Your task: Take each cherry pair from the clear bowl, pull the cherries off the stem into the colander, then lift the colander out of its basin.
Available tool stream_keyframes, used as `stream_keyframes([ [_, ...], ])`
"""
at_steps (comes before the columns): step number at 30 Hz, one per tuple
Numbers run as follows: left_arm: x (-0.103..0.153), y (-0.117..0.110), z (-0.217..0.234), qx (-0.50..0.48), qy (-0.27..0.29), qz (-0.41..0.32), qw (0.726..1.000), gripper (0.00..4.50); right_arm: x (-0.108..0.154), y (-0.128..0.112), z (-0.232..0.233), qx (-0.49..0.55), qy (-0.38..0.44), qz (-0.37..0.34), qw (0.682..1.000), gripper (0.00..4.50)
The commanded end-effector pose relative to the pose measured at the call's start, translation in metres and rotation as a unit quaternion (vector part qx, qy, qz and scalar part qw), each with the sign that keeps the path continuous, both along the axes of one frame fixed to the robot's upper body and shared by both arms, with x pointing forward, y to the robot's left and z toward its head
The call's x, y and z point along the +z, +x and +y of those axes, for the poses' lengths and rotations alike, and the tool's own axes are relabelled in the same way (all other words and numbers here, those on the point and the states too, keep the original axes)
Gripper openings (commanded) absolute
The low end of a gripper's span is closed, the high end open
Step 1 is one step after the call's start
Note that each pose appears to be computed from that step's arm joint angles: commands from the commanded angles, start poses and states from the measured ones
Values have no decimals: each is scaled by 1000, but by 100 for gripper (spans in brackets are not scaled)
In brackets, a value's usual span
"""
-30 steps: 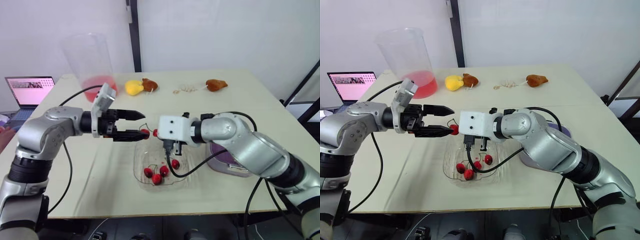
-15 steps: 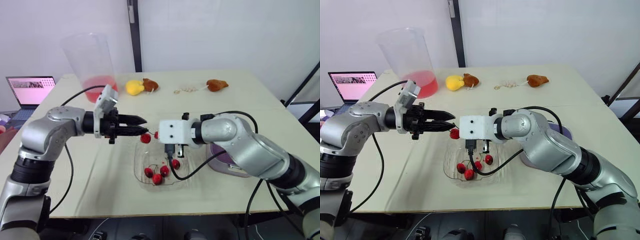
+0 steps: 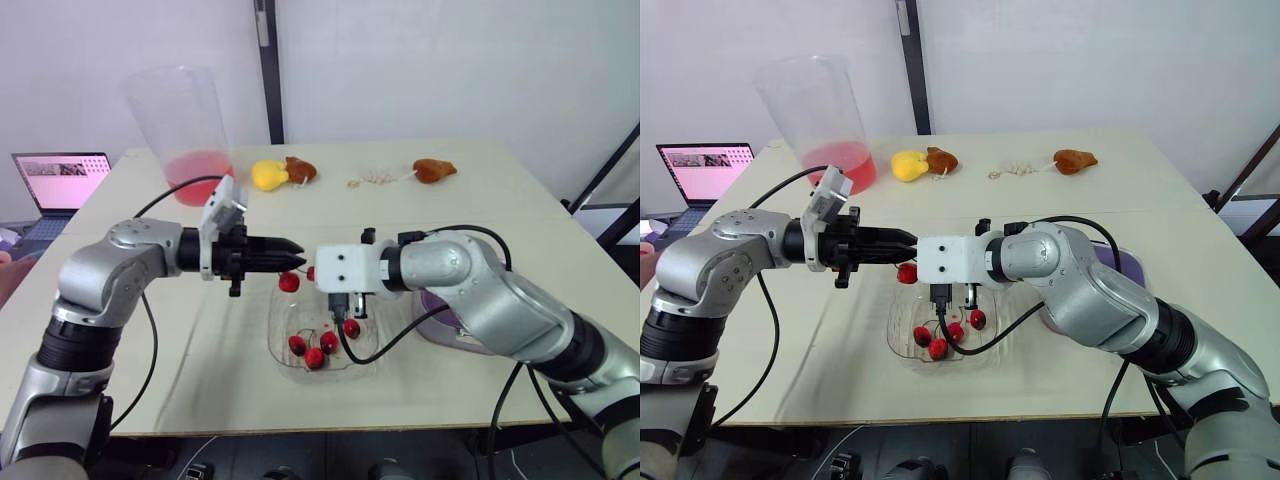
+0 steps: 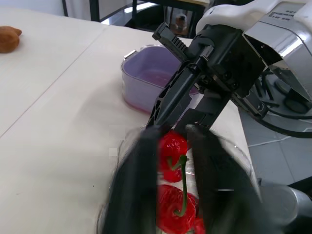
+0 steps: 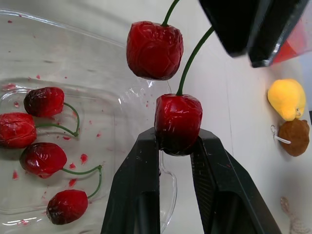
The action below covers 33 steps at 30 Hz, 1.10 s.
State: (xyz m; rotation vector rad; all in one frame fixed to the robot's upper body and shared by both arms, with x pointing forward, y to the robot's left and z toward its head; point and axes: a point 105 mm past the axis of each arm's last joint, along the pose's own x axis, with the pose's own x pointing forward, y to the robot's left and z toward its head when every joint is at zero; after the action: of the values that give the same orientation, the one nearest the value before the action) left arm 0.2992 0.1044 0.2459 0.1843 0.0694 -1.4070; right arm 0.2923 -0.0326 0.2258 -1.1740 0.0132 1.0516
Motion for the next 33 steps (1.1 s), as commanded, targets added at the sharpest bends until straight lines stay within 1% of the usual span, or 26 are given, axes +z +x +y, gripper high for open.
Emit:
stream_keyframes([
  [1, 10, -5, -4, -13, 6, -27, 1000, 9, 13, -3, 2, 5, 13, -27, 1000, 88],
  [8, 11, -3, -3, -10, 5, -26, 1000, 9, 13, -3, 1, -3, 21, -15, 1000, 88],
  [11, 13, 1, -4, -4, 2, -39, 999, 0, 15, -7, -7, -12, 59, 38, 997, 173],
  [13, 20, 3, -7, -2, -9, -48, 999, 0, 21, -13, -16, -8, 74, 58, 996, 264],
  [16, 30, 2, -11, -16, -27, -63, 998, 0, 42, -23, -33, 5, 126, 90, 988, 404],
  [18, 34, 0, -12, -27, -37, -68, 997, 0, 52, -25, -40, 9, 155, 100, 983, 404],
  [19, 40, -2, -13, -41, -55, -74, 995, 0, 63, -27, -43, 18, 216, 136, 967, 404],
  [20, 45, -5, -15, -55, -75, -77, 993, 0, 69, -25, -50, 10, 260, 164, 951, 404],
  [22, 51, -7, -16, -68, -96, -79, 990, 0, 75, -23, -59, 0, 306, 195, 932, 404],
  [23, 49, -6, -17, -71, -90, -87, 990, 0, 74, -24, -59, 11, 305, 215, 928, 404],
  [24, 48, -6, -18, -72, -83, -91, 990, 0, 72, -24, -59, 17, 304, 251, 919, 404],
  [26, 45, -7, -21, -86, -73, -97, 989, 0, 68, -22, -58, 21, 308, 279, 909, 404],
  [29, 45, -9, -23, -98, -75, -94, 988, 0, 58, -20, -57, 13, 291, 289, 912, 404],
  [33, 44, -11, -26, -106, -75, -91, 987, 0, 53, -17, -50, 25, 302, 310, 901, 404],
])
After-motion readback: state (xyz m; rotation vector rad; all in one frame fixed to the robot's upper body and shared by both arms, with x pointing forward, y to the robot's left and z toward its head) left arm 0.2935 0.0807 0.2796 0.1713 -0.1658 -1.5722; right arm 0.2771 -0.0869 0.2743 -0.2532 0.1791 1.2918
